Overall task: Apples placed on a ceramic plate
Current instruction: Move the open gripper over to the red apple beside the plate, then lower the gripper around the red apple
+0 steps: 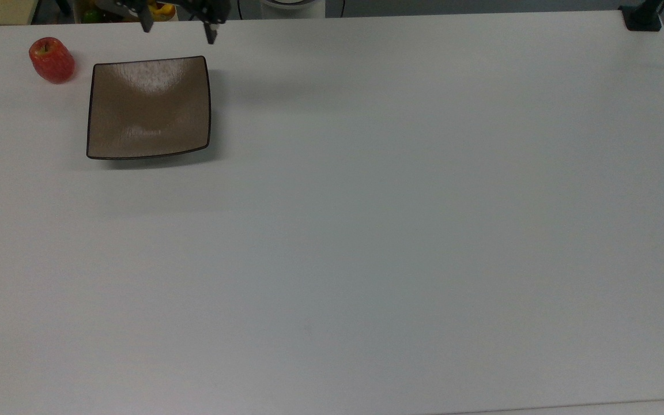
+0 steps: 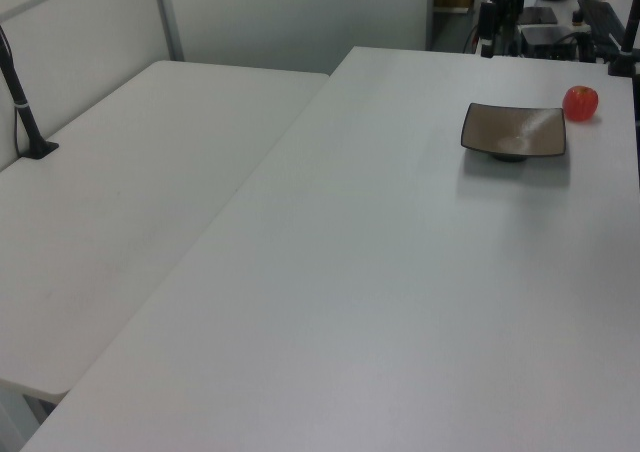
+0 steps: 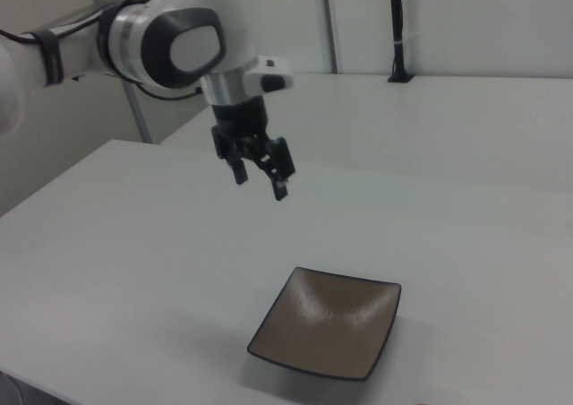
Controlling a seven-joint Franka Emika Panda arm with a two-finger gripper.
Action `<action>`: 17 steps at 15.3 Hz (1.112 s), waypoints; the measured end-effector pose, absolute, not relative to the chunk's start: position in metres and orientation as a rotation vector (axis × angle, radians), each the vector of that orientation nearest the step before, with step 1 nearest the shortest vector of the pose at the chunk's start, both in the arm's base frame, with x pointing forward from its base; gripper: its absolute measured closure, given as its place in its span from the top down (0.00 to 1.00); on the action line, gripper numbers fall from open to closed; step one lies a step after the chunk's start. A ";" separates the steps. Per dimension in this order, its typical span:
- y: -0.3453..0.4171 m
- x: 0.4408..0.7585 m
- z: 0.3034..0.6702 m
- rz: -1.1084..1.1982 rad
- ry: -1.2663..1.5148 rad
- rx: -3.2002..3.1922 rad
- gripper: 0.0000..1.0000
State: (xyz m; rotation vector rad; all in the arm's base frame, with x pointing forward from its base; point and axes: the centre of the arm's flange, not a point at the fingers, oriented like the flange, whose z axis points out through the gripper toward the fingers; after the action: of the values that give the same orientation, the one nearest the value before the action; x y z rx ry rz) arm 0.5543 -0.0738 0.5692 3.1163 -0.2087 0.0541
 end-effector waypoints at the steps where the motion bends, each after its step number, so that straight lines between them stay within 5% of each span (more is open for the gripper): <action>1: -0.092 0.551 0.567 0.046 -0.213 3.110 1.00; 8: -0.216 0.516 0.525 -0.005 -0.154 3.068 1.00; 17: -0.285 0.502 0.443 -0.171 -0.136 2.997 1.00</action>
State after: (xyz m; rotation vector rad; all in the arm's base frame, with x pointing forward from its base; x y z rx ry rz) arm 0.5024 -0.2851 0.4429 2.9971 -0.1361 -0.1708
